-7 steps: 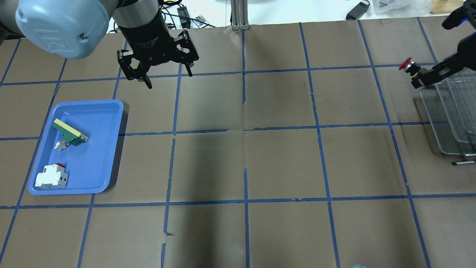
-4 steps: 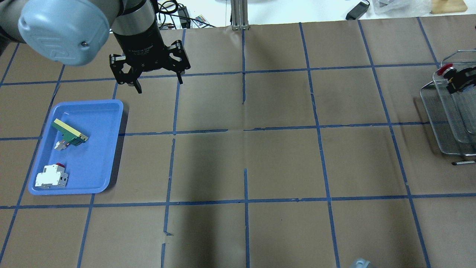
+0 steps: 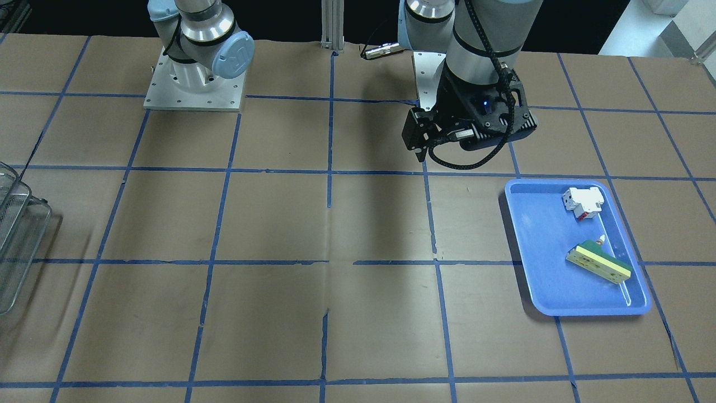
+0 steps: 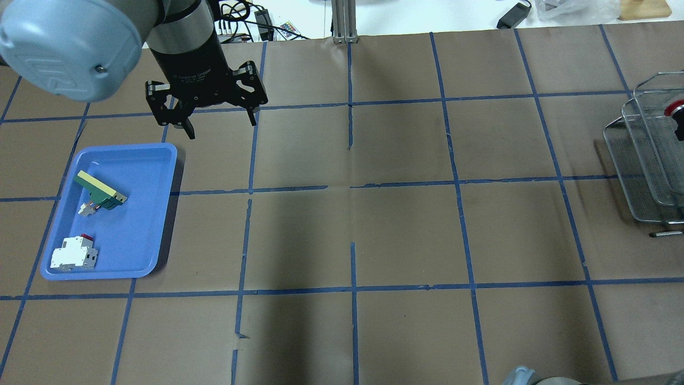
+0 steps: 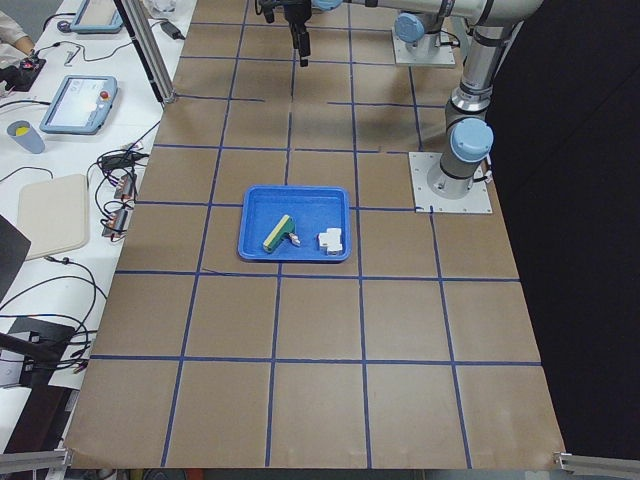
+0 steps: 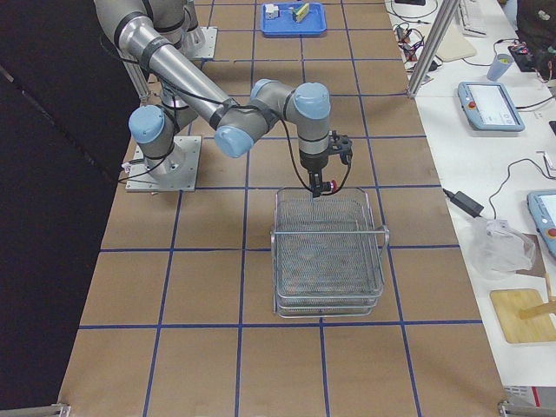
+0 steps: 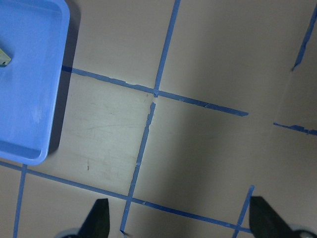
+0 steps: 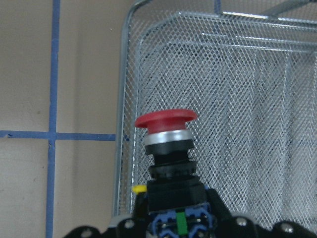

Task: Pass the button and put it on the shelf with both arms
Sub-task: 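Lower the red button into the wire mesh basket with the right gripper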

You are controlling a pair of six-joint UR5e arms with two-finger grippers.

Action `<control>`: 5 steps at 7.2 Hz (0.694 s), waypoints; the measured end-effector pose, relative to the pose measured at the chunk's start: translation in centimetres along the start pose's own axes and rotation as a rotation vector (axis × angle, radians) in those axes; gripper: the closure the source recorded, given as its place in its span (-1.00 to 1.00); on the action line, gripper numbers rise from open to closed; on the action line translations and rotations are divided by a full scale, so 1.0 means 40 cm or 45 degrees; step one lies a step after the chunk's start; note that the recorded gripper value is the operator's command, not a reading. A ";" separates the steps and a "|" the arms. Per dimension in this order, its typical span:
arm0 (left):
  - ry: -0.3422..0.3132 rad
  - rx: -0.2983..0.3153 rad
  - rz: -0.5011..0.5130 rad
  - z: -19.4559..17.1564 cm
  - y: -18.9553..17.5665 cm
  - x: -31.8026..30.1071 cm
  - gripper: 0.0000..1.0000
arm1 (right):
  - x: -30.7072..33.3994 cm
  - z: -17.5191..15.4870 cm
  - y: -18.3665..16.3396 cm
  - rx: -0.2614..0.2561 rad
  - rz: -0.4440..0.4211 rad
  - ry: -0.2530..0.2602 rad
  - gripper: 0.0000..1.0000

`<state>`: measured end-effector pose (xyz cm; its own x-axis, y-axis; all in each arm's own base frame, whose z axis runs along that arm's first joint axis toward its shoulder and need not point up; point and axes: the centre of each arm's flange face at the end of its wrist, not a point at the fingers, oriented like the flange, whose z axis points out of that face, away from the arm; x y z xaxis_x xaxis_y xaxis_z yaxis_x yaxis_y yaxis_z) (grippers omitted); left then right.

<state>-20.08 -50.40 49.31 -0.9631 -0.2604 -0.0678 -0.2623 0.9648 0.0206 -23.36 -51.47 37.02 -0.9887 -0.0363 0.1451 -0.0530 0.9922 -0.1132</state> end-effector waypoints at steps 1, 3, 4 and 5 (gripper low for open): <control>0.000 0.000 -0.001 -0.010 0.011 -0.006 -1.00 | 0.006 0.005 0.003 -0.012 0.035 0.012 -0.35; -0.009 -0.017 0.000 -0.022 0.030 -0.016 -1.00 | 0.011 0.017 0.004 -0.031 0.052 0.021 -1.00; -0.011 -0.021 -0.001 -0.026 0.035 -0.019 -1.00 | 0.015 0.022 0.006 -0.048 0.051 0.028 -1.00; -0.015 -0.029 -0.001 -0.026 0.039 -0.022 -1.00 | 0.014 0.021 0.009 -0.061 0.050 0.028 -1.00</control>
<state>-19.71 -48.70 50.42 -0.9622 -0.2604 -0.0794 -0.2643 0.9635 0.0430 -24.06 -51.25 36.26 -0.9866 0.0047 0.1629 -0.0073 0.9973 -0.0725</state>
